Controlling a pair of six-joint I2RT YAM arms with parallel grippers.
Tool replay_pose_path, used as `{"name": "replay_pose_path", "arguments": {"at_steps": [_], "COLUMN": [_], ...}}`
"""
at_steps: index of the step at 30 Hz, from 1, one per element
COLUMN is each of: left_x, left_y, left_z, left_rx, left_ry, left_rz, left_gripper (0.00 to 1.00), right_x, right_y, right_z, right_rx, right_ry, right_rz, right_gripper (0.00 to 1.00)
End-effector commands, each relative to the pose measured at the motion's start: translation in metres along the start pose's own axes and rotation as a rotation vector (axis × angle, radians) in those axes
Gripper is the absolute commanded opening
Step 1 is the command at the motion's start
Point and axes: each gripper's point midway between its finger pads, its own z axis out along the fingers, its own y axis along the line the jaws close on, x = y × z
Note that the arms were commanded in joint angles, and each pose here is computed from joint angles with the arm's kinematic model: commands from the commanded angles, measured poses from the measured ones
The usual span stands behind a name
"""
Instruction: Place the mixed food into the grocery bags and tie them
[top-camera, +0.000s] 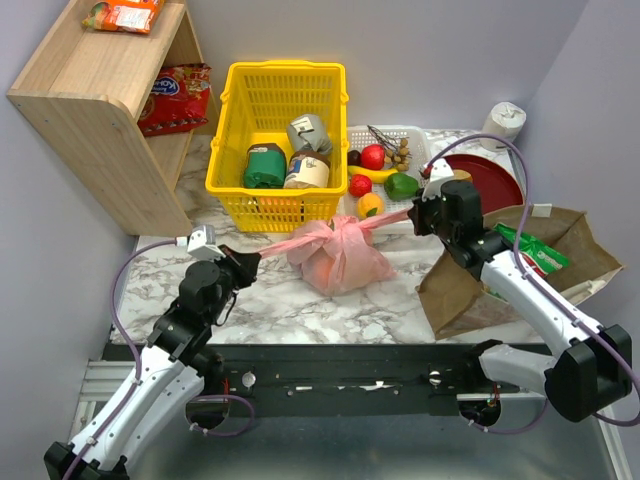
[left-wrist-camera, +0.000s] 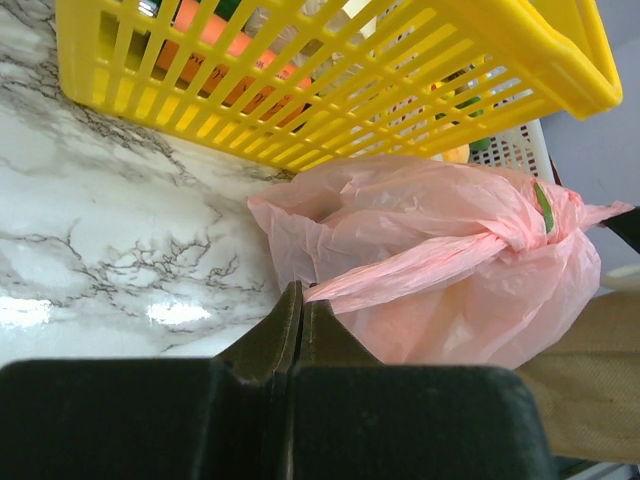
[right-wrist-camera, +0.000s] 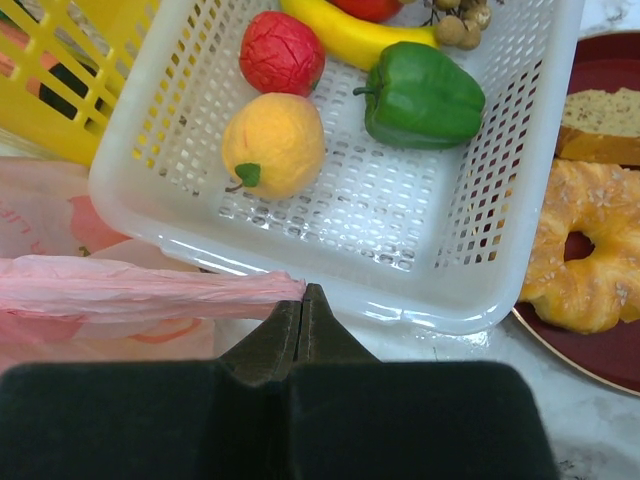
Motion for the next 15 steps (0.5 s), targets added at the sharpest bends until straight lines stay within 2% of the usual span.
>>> {"name": "replay_pose_path", "arguments": {"at_steps": [1, 15], "left_x": [-0.007, 0.002], "left_y": [0.070, 0.084], "left_z": [-0.007, -0.014], "left_rx": [-0.306, -0.342], "left_ry": [-0.099, -0.088], "left_rz": [0.007, -0.049], "left_gripper": [0.00, 0.00], "right_x": [0.005, 0.031], "right_y": [-0.075, -0.101], "right_z": [-0.003, 0.001], "right_rx": [0.312, 0.391], "right_ry": [-0.010, 0.033], "right_rz": [0.011, 0.069], "right_gripper": [0.01, 0.01]}}
